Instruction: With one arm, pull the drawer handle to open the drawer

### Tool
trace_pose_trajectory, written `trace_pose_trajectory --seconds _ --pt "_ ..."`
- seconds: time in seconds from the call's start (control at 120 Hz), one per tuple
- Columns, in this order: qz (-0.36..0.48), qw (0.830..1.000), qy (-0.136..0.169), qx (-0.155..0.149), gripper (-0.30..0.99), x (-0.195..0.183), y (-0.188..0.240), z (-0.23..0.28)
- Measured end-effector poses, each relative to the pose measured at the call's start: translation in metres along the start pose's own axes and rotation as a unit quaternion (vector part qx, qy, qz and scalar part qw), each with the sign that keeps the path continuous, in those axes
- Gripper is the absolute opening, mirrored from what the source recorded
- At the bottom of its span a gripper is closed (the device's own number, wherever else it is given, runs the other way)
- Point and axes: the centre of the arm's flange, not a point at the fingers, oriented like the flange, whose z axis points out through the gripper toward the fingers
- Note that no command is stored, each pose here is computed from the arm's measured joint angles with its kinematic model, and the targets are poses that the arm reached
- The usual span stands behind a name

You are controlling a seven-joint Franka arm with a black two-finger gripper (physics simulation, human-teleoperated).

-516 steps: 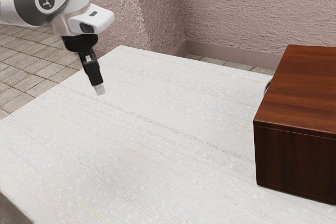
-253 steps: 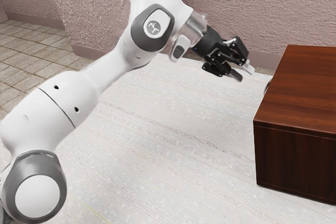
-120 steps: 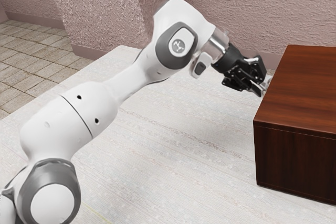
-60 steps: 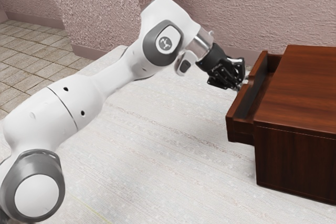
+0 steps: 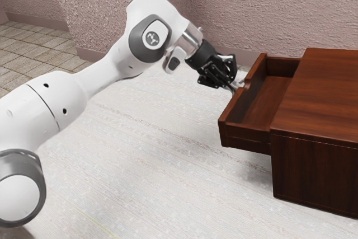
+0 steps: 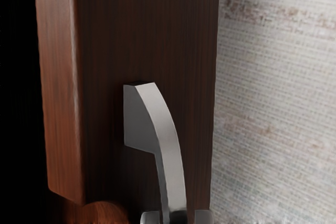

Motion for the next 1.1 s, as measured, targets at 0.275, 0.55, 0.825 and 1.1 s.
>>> trace_pose_trajectory --seconds 0.275,0.55,0.825,1.1 --pt "-0.012 1.0 -0.007 -0.017 -0.09 0.0 0.016 -0.017" --pt "-0.02 0.999 -0.018 -0.046 -0.09 0.0 0.033 -0.033" --pt "-0.031 0.998 -0.02 -0.053 -0.09 -0.001 0.043 -0.039" --pt "-0.033 0.997 -0.03 -0.062 0.06 0.002 0.038 -0.058"
